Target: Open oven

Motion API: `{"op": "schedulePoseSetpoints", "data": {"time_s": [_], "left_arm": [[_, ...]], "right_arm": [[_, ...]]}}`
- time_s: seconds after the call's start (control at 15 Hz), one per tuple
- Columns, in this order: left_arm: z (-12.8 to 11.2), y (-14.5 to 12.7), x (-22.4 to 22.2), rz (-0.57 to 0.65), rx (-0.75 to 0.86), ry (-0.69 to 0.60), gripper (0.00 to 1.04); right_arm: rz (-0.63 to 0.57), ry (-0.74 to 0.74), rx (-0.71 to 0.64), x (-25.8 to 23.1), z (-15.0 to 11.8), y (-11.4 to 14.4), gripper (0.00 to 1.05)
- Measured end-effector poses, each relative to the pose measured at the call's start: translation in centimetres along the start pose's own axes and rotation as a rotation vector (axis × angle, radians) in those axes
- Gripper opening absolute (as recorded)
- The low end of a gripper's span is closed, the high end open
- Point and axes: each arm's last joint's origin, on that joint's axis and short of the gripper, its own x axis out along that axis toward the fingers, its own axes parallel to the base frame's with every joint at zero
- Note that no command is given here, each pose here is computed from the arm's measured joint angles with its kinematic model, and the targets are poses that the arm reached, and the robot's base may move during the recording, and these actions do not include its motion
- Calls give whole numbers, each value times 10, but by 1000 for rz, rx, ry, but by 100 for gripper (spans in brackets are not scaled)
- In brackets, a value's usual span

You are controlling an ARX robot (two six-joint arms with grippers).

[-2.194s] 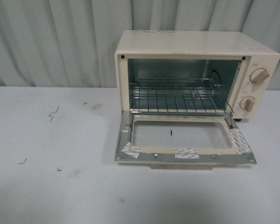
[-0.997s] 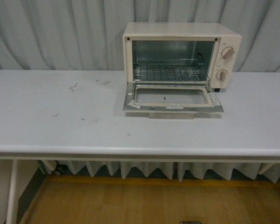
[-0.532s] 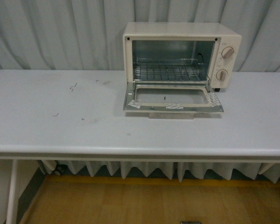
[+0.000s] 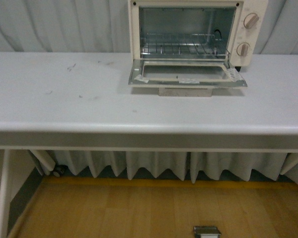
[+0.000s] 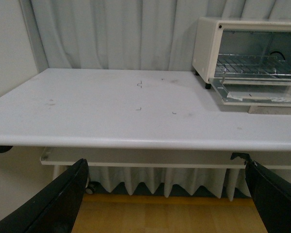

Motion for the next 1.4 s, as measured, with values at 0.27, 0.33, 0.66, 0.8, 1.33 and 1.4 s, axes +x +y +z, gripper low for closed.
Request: {"op": "schedulePoseSetpoints", "data": {"time_s": [0.27,0.33,0.66,0.8,1.33,1.4], "left_arm": [[0,0,0,0,1,0,98],[0,0,0,0,1,1,98],[0,0,0,0,1,0,98],[0,0,0,-1,1,0,98],[0,0,0,0,1,3,98],[0,0,0,0,1,2,98]], "right_arm": [[1,1,0,0,0,0,98],[1,1,0,0,0,0,98],[0,1,0,0,0,0,98],[0,1,0,0,0,0,98],[1,3,0,0,0,0,98],[1,3,0,0,0,0,98]]}}
